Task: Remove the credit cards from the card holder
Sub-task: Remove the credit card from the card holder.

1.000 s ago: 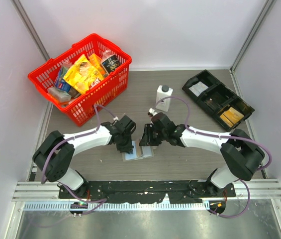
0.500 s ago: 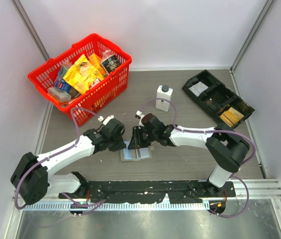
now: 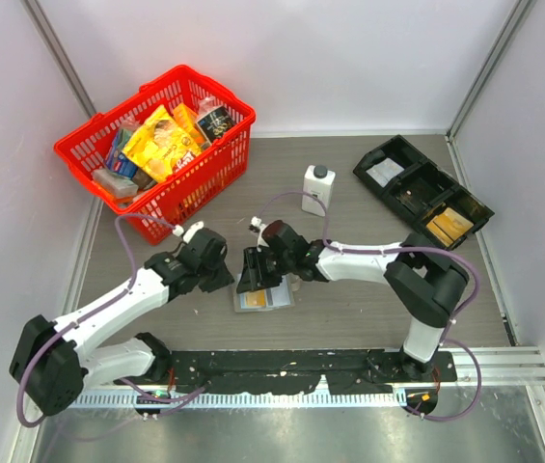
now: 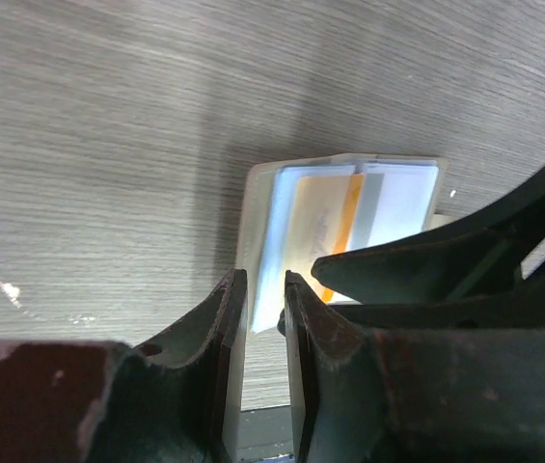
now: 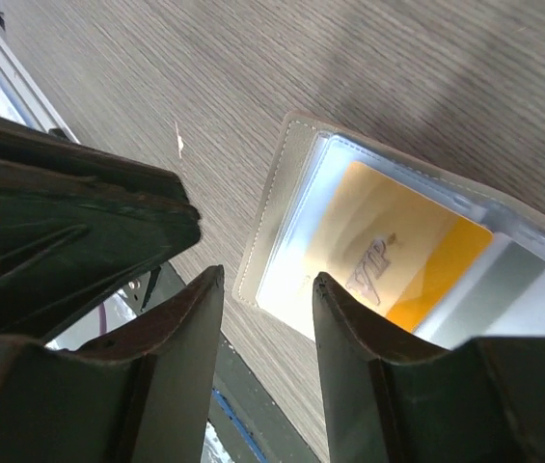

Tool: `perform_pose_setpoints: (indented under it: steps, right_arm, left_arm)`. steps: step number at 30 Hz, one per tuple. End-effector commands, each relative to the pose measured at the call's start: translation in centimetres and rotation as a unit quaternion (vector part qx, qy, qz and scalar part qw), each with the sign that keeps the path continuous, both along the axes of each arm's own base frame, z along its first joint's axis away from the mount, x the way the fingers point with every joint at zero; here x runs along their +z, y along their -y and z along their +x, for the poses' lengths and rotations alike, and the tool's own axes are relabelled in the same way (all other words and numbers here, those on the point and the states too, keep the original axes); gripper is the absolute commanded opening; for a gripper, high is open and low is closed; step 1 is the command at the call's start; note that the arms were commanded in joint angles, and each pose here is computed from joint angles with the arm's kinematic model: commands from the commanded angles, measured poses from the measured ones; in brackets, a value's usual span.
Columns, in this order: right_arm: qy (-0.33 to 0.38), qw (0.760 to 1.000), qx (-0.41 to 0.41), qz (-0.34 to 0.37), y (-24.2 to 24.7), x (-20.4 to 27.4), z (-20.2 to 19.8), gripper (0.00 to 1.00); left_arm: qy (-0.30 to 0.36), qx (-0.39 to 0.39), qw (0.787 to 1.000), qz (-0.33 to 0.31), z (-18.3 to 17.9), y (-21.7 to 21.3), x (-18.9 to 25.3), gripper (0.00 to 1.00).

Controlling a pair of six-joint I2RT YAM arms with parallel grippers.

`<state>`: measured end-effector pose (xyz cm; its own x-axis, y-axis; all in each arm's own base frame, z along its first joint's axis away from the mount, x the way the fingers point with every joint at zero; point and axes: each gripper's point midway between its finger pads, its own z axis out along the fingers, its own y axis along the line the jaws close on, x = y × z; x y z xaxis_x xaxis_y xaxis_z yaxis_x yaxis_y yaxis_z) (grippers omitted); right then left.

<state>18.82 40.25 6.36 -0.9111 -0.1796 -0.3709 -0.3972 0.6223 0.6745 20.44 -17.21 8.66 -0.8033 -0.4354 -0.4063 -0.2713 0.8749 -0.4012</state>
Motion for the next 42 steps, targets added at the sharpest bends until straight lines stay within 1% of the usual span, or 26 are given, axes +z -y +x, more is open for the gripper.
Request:
perform_pose_setpoints:
  steps: [1, 5, 6, 7, 9, 14, 21, 29, 36, 42]
  right_arm:
    - [0.063, 0.997, -0.033, 0.038, 1.1, 4.5, 2.4, 0.47]
    - [0.057, 0.994, -0.065, 0.067, 3.0, 4.9, 3.1, 0.44]
    - [0.051, 0.994, -0.071, 0.066, 3.7, 4.2, 3.1, 0.43]
    - [0.047, 0.994, -0.071, 0.067, 3.8, 3.9, 2.9, 0.43]
    - [0.045, 0.994, -0.066, 0.069, 3.9, 3.4, 2.6, 0.42]
    - [0.032, 0.994, -0.071, 0.073, 3.8, 1.9, 2.5, 0.42]
    - [-0.002, 0.992, -0.095, 0.086, 4.3, -0.8, 2.3, 0.4]
    - [-0.019, 0.991, -0.097, 0.086, 4.8, -2.2, 1.9, 0.4]
    - [-0.034, 0.991, -0.088, 0.096, 4.1, -2.8, 1.7, 0.39]
    - [-0.04, 0.991, -0.08, 0.099, 3.8, -3.2, 1.6, 0.35]
  left_arm:
    - [0.01, -0.04, 0.999, -0.033, 1.6, 2.8, 2.5, 0.25]
    - [0.007, -0.073, 0.996, -0.052, 2.2, 4.7, 3.4, 0.24]
    - [0.005, -0.08, 0.995, -0.056, 2.3, 5.1, 3.4, 0.24]
    - [-0.006, -0.095, 0.993, -0.067, 2.0, 5.8, 3.4, 0.23]
    - [-0.026, -0.108, 0.992, -0.066, 1.7, 6.3, 2.4, 0.22]
    - [-0.07, -0.114, 0.991, -0.03, 0.7, 5.3, -1.1, 0.1]
    - [-0.123, -0.095, 0.988, 0.001, -1.0, 3.7, -5.5, 0.0]
    - [-0.157, -0.053, 0.986, -0.013, -1.9, 1.7, -7.8, 0.0]
    - [-0.163, -0.053, 0.985, -0.019, -2.1, 1.7, -8.1, 0.0]
    - [-0.162, -0.051, 0.985, -0.021, -2.1, 1.6, -8.1, 0.0]
